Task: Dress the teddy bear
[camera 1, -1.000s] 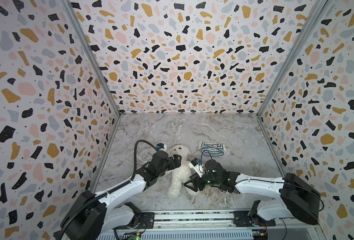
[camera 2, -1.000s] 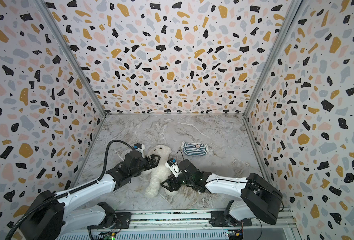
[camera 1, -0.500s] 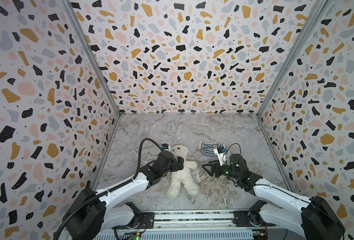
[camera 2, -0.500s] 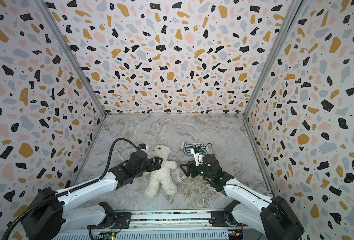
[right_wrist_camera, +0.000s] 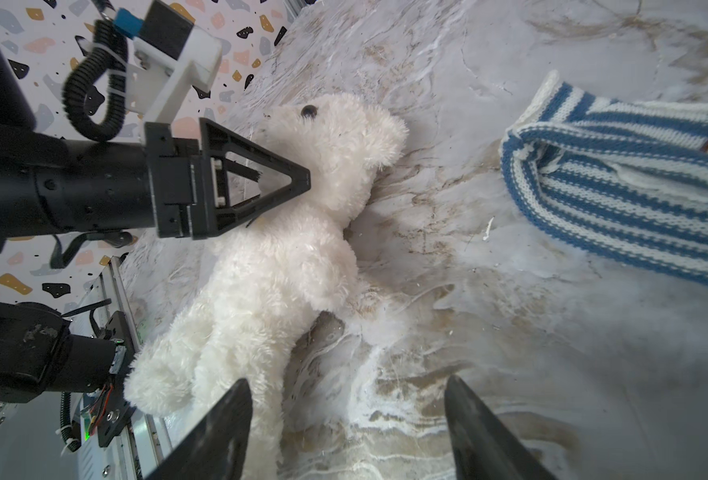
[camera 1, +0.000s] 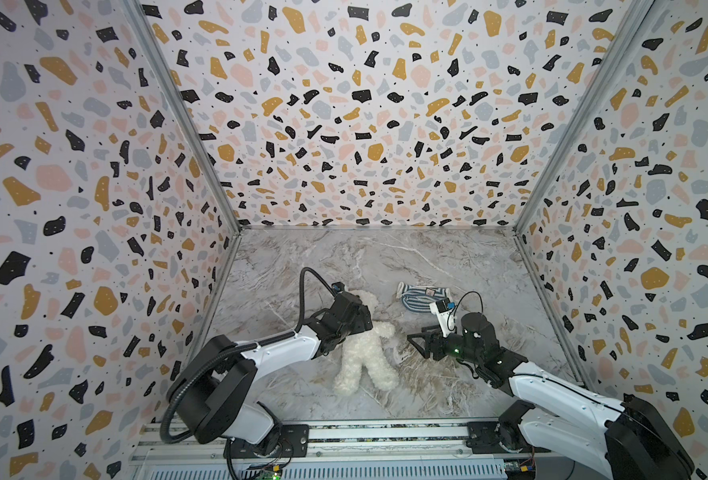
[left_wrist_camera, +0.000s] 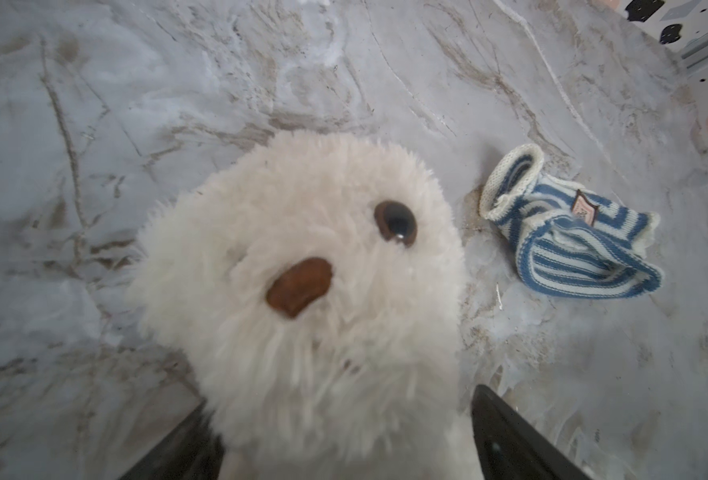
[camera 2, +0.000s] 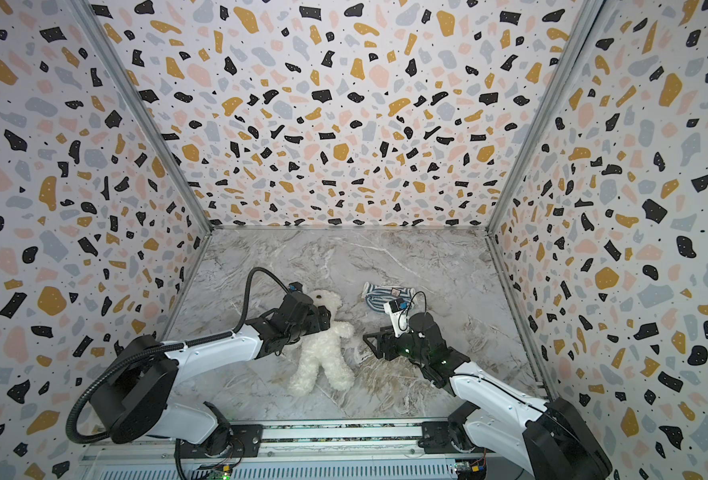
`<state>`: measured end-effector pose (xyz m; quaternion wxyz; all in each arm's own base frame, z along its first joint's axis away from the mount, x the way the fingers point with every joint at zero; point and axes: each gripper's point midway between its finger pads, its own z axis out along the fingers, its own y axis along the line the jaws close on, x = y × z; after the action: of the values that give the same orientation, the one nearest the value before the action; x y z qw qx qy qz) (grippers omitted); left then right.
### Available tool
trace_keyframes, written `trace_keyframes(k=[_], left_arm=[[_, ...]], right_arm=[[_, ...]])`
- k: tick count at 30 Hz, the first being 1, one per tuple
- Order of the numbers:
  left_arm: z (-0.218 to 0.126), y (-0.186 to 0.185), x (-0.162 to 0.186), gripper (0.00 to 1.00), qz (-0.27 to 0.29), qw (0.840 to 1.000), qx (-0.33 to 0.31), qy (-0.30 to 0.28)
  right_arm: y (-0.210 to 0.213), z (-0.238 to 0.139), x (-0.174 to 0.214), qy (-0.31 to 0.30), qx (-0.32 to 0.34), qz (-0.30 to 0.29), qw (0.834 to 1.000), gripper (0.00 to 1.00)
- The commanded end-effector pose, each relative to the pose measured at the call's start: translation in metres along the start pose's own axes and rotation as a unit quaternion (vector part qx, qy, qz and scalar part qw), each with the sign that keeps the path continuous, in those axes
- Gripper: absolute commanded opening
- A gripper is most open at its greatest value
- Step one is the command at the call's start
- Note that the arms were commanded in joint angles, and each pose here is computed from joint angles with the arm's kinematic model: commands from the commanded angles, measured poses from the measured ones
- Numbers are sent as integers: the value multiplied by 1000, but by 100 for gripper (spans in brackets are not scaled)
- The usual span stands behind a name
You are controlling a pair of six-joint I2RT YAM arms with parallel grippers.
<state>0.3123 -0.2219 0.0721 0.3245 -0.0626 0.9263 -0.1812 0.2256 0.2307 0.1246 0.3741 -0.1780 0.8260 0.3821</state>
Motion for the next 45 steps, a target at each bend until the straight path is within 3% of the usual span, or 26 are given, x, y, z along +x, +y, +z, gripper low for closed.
trace_keyframes(k=[1,6,9,14,19,28,34,45], left_arm=[[9,1,-6,84,17,1000,-17,-9],[15,3,-5,71,53,998,-31,-3],[17,-2,-4,66,102,994,-26,10],[20,-11,10,58,202,978,-10,56],[19,-18,21,49,248,966,5,78],[17,-14,34,37,266,960,6,92],[2,-22,24,25,279,958,22,64],[-14,-31,12,20,264,963,50,26]], right_arm=[[-4,-4,-2,-5,13,-11,1000,73],[-5,-7,-4,-5,23,-19,1000,73],[-8,-8,-7,-5,37,-27,999,73],[-16,-9,-24,-4,76,-50,996,73],[-23,-6,-47,-10,95,-61,994,73],[-27,-4,-69,1,120,-78,990,74],[-46,-1,-80,5,132,-73,989,74],[-86,33,-92,47,161,-81,982,74]])
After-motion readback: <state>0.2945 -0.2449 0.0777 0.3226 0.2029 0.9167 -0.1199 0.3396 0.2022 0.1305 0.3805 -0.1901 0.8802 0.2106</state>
